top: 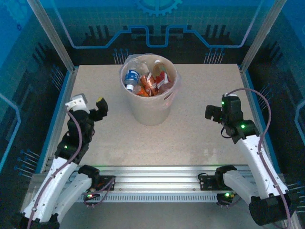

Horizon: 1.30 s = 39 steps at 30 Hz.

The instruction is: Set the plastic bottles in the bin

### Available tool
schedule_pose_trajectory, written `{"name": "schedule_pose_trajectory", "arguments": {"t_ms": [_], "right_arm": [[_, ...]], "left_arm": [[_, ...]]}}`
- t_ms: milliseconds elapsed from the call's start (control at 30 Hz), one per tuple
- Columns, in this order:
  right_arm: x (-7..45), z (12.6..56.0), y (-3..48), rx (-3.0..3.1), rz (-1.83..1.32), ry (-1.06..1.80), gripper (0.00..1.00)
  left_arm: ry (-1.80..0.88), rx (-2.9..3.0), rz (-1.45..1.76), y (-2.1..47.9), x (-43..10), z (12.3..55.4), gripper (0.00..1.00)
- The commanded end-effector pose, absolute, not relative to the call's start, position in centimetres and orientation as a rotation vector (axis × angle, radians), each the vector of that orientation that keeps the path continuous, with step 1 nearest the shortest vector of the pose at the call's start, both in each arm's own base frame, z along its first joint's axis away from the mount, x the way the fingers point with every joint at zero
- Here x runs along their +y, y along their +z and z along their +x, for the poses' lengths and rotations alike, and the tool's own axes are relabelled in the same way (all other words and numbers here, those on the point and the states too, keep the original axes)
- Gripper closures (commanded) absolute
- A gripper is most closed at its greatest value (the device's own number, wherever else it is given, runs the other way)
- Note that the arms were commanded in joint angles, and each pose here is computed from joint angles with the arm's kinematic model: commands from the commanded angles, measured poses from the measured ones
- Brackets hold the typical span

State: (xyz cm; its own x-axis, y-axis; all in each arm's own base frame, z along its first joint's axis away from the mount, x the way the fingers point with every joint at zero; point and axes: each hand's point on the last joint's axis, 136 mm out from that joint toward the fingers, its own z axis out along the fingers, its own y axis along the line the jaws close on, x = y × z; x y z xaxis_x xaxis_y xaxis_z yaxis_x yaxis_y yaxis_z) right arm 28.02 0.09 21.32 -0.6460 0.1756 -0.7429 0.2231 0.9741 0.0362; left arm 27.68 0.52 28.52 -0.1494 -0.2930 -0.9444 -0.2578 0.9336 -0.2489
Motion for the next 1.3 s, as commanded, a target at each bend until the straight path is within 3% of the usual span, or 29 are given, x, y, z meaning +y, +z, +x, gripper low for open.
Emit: {"name": "schedule_pose_trajectory", "arguments": {"t_ms": [0, 400, 767, 1267], "right_arm": [[-0.3, 29.0, 21.0, 2.238, 0.219, -0.119, 0.0], [1.0, 29.9, 16.4, 2.113, 0.004, -0.134, 0.0], [1.2, 30.5, 14.0, 2.049, -0.06, -0.151, 0.0], [2.3, 36.1, 12.2, 2.036, -0.137, -0.124, 0.0]], "left_arm": [[0.016, 1.7, -0.478, 26.9, 1.9, 27.2, 0.01], [0.091, 1.722, -0.453, 17.8, 2.3, 27.4, 0.01], [0.155, 1.739, -0.306, 15.7, 1.6, 28.1, 0.01], [0.086, 1.745, -0.248, 13.5, 2.6, 32.0, 0.01]]}}
